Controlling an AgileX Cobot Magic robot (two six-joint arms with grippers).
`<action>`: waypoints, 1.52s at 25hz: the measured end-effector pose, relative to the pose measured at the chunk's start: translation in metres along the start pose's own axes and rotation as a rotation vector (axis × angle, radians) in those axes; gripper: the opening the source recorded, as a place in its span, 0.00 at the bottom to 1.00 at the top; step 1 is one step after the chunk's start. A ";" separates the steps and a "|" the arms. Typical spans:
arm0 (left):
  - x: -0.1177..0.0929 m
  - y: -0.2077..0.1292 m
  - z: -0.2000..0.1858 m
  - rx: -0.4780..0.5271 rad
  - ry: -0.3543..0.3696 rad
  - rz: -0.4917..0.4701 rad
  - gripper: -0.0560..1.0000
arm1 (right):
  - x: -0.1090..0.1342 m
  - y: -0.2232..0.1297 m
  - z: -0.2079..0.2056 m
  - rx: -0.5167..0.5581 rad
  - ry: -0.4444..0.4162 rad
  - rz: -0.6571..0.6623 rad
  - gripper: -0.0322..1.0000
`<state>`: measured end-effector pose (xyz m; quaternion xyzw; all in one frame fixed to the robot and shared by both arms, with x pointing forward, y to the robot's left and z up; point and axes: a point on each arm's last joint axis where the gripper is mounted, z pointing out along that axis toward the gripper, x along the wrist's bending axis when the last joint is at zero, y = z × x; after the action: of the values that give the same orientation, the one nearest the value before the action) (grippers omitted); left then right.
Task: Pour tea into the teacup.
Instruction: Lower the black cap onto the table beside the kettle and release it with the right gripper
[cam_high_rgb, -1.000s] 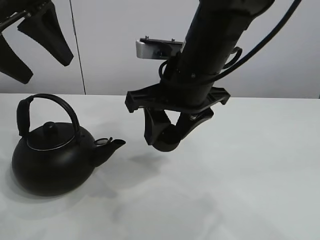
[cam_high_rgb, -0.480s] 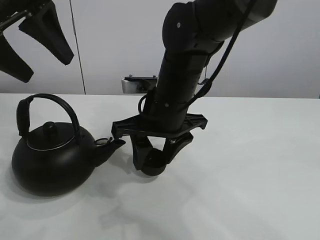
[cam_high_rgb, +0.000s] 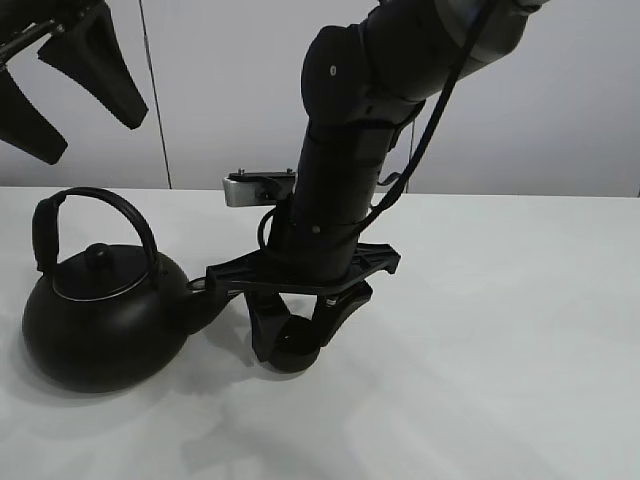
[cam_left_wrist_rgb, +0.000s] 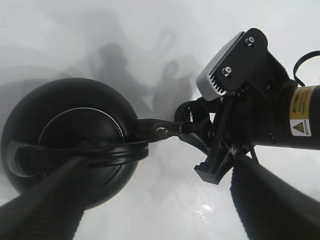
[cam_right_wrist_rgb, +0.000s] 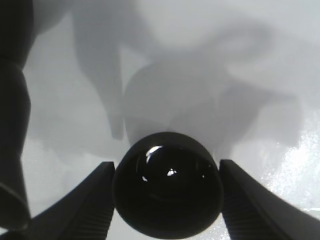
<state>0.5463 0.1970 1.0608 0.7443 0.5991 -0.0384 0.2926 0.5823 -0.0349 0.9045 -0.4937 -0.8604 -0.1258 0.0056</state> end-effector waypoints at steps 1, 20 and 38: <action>0.000 0.000 0.000 -0.001 0.000 0.000 0.59 | 0.000 0.000 0.000 0.000 0.001 0.000 0.42; 0.000 0.000 0.000 -0.003 0.001 0.000 0.59 | 0.002 -0.002 -0.008 0.021 0.006 0.001 0.44; 0.000 0.000 0.000 -0.003 0.001 0.000 0.59 | 0.001 -0.007 -0.020 0.071 -0.014 -0.010 0.55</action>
<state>0.5465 0.1971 1.0608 0.7439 0.5993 -0.0373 0.2934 0.5736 -0.0421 0.9226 -0.4897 -0.8669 -0.0920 0.0166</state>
